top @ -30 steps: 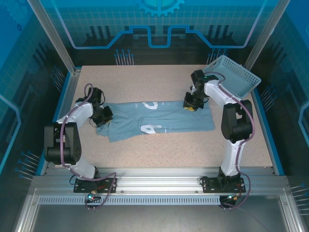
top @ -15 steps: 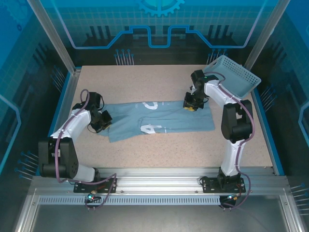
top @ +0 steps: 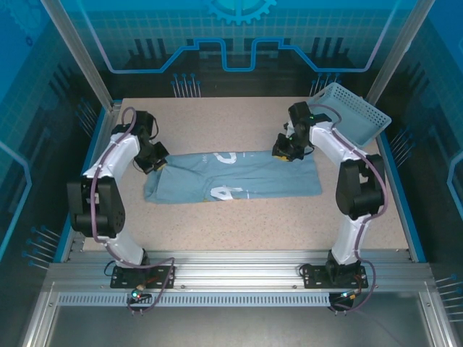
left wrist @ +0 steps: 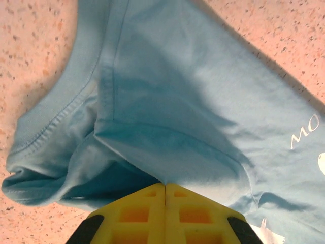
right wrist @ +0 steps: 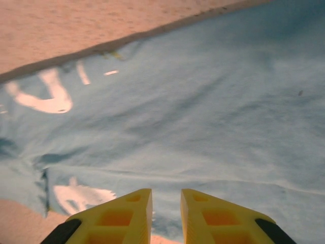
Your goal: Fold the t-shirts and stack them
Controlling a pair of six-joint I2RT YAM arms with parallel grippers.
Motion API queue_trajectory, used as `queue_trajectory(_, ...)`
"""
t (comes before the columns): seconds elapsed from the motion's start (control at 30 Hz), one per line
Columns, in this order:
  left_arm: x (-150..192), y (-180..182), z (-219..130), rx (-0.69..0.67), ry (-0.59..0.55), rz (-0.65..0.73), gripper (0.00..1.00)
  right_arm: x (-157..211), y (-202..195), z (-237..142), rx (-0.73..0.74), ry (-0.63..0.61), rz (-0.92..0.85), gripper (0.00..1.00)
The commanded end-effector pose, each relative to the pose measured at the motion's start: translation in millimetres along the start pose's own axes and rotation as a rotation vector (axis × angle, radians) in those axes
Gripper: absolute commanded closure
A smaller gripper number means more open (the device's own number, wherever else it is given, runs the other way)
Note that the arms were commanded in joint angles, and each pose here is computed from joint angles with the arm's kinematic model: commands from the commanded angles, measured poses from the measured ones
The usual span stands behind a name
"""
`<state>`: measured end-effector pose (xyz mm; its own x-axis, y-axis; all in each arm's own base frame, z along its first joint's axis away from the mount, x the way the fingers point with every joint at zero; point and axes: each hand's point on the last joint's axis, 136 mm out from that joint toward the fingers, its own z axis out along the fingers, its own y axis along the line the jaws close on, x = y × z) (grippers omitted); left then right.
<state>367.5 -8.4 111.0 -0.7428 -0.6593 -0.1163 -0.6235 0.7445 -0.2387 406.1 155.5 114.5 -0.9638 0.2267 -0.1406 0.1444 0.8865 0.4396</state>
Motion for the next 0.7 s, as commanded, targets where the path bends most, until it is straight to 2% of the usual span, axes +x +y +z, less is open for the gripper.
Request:
queue_trajectory(0.0, -2.7, 9.5, -2.5, -0.093, 0.039, 0.043, 1.0, -12.9, 39.5, -29.2, -0.171, -0.113, -0.076, 0.76)
queue_trajectory(0.17, -15.8, 7.5, 5.7, -0.131, 0.044, 0.069, 1.0, -11.4, 36.2, -26.9, -0.171, -0.1, -0.057, 0.77)
queue_trajectory(0.6, -58.9, 7.3, 62.6, -0.223, 0.019, 0.13, 1.0, 0.4, 30.4, -24.3, -0.165, -0.073, -0.061, 0.77)
queue_trajectory(0.67, -63.5, 4.9, 61.2, -0.219, 0.005, 0.127, 0.89, 3.8, 25.9, -22.5, -0.161, -0.062, -0.05, 0.77)
